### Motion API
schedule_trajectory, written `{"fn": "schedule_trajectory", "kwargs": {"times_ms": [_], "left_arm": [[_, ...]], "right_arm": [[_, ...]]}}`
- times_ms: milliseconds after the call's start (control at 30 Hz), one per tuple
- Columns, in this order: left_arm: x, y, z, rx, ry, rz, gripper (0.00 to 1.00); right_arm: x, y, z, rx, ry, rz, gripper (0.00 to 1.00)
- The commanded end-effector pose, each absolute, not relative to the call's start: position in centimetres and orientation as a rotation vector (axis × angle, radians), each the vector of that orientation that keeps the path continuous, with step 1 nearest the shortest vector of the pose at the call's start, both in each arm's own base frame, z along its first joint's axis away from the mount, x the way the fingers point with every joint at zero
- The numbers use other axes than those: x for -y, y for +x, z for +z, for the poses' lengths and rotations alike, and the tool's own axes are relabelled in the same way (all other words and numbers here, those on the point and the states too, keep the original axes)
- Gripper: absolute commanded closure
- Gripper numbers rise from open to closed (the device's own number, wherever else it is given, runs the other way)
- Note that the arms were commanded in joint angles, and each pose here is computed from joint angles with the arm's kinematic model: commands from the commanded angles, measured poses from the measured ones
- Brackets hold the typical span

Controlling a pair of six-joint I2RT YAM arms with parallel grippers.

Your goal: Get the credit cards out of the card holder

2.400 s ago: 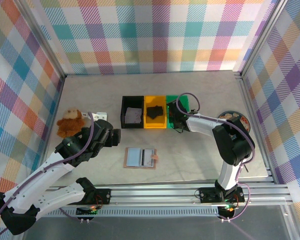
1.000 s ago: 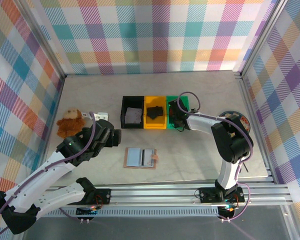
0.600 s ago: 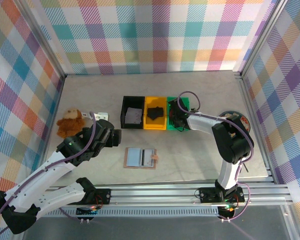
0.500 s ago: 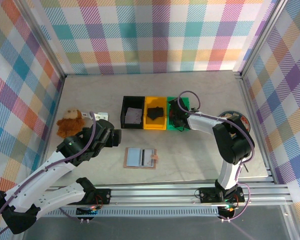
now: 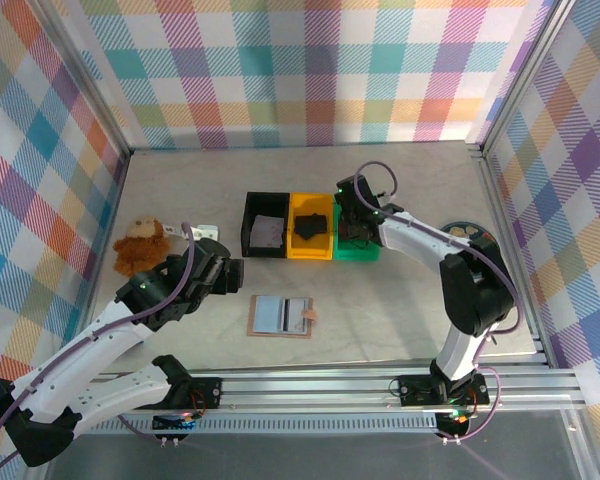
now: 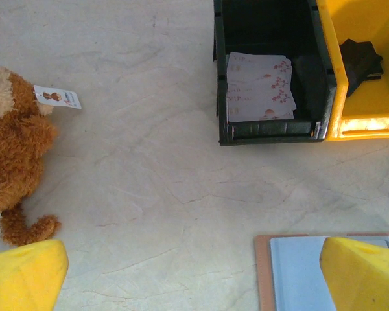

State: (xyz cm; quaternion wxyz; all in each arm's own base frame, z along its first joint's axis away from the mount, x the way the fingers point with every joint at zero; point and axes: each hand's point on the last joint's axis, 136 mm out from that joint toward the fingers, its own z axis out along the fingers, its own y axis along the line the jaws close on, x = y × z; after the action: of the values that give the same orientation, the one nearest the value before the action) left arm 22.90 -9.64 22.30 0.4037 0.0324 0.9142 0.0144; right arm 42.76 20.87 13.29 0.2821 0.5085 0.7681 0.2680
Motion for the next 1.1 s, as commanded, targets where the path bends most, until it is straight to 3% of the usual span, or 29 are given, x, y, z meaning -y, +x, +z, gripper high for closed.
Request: {"fn": "schedule_trajectory", "kwargs": {"times_ms": [0,267,1067], "left_arm": [[9.8,23.0,22.0,-2.313,0.108,0.046,0.0],[9.9,23.1,21.6,-2.329,0.115,0.057,0.0],[10.6,22.8,21.4,-2.373,0.127,0.03,0.0]], "right_arm": [[-20.6,42.2,15.7,-2.109,1.254,0.694,0.22],[-21.2,41.7,17.3,-2.179,1.13,0.7,0.0],[-22.6,35.4,20.7,-2.4,0.514,0.66,0.01]]}}
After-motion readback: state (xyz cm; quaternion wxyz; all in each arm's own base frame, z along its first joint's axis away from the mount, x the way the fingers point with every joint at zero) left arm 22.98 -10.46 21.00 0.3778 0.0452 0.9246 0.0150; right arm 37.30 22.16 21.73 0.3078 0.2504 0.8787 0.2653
